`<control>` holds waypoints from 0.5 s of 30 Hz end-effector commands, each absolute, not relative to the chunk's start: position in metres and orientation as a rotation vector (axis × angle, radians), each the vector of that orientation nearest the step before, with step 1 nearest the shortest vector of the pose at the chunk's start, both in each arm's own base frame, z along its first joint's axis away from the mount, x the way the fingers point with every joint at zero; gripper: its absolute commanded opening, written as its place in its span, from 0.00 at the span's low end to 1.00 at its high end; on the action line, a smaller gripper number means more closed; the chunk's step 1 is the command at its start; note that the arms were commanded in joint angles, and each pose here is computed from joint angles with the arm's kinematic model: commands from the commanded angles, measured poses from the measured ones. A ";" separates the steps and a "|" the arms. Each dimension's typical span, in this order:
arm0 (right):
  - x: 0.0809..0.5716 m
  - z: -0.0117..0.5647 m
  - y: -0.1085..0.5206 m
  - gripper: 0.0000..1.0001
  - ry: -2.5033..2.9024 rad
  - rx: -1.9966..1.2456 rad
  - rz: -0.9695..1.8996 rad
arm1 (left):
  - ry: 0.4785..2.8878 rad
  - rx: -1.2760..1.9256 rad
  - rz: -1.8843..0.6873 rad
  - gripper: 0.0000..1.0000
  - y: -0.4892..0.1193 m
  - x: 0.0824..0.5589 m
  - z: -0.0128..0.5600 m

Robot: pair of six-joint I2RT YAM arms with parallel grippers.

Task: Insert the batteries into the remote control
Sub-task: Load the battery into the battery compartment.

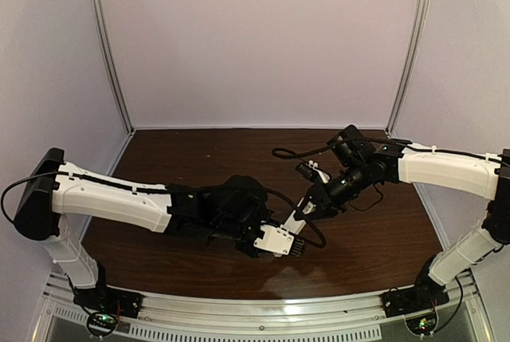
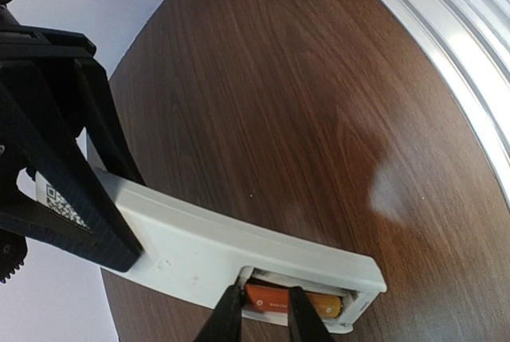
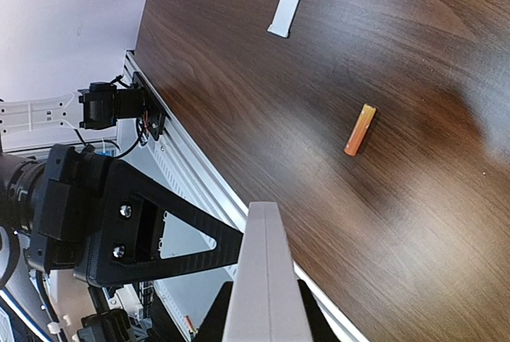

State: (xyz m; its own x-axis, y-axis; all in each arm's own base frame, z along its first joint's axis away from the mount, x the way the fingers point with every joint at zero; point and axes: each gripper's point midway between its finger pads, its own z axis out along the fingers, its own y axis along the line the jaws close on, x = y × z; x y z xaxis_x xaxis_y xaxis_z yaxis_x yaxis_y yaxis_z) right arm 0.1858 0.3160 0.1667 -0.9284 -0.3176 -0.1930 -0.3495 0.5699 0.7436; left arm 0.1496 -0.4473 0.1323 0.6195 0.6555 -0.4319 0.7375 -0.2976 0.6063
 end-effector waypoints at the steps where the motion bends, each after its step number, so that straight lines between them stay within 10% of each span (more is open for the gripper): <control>1: 0.160 0.215 0.332 0.00 2.583 -0.742 1.612 | 1.134 2.021 -0.007 0.22 -0.432 0.165 0.122; 15: 0.164 0.206 0.327 0.00 2.624 -0.733 1.514 | 1.111 1.939 -0.023 0.34 -0.433 0.165 0.150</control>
State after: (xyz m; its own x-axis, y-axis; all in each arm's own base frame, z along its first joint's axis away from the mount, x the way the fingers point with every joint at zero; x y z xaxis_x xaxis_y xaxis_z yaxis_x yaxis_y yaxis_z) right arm 0.1857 0.3203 0.1753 -0.9196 -0.3242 -0.2220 -0.3709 0.5302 0.7624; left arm 0.1480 -0.4397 0.1426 0.6322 0.6516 -0.4192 0.7147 -0.2815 0.6403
